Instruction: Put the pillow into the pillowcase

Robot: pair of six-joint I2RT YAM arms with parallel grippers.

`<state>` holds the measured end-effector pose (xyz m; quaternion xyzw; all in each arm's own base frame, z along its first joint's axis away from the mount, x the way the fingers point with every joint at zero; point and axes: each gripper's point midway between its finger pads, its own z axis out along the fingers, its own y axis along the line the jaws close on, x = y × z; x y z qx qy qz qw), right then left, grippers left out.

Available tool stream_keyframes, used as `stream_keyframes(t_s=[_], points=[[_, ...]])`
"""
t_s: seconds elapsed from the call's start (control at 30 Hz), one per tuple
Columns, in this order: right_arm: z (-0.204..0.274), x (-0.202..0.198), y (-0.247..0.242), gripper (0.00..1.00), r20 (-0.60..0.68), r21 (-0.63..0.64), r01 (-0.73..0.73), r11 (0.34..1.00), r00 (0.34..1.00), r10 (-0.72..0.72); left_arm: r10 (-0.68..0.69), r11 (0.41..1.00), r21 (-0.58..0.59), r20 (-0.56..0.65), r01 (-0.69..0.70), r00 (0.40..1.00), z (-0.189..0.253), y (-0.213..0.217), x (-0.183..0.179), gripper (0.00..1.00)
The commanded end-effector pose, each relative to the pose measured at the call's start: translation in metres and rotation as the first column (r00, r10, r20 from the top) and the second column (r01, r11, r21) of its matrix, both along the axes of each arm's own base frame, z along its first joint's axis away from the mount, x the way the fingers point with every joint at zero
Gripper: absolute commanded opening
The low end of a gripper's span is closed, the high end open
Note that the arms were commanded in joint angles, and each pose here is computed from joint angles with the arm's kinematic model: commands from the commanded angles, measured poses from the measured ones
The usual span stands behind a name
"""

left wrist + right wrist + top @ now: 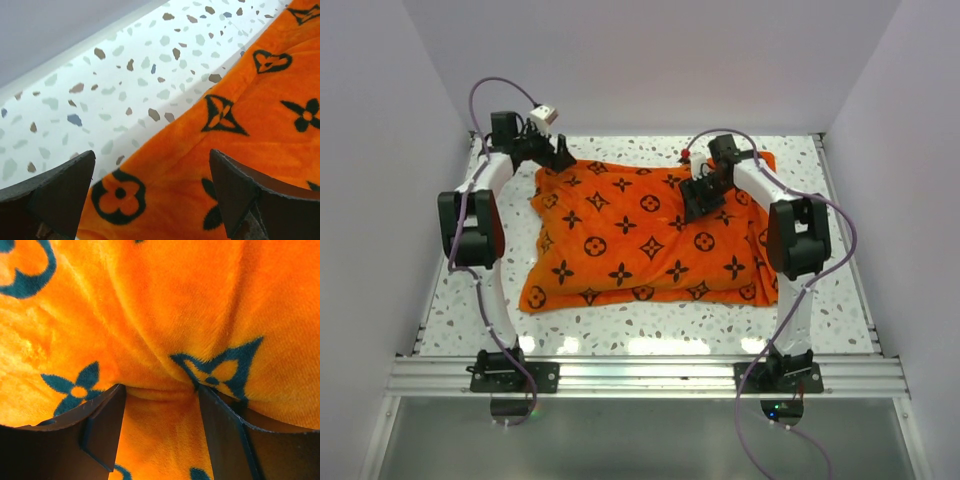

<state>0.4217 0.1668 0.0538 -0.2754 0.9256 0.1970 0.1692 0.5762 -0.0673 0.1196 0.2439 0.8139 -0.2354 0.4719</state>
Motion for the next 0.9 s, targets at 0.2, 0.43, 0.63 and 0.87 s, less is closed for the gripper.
stream_keyframes(t_s=[0.2, 0.43, 0.63, 0.87], points=[[0.023, 0.045, 0.001, 0.66, 0.165, -0.009, 0.011, 1.000, 0.986, -0.009, -0.189, 0.982, 0.009, 0.106, 0.189, 0.976, -0.004, -0.032, 0.027, 1.00], [0.039, 0.038, -0.001, 0.69, 0.172, -0.010, 0.011, 1.000, 0.985, -0.009, -0.251, 0.967, -0.046, 0.032, 0.252, 0.968, -0.035, -0.042, 0.020, 0.53], [0.042, 0.028, -0.010, 0.72, 0.162, -0.045, 0.006, 0.999, 0.987, 0.001, -0.148, 0.988, -0.043, 0.071, 0.151, 0.986, -0.033, -0.030, 0.051, 0.00], [0.067, 0.015, -0.013, 0.77, 0.188, -0.046, -0.009, 0.999, 0.982, 0.017, 0.323, 0.931, 0.096, 0.238, -0.353, 0.916, -0.031, 0.045, 0.140, 0.00]])
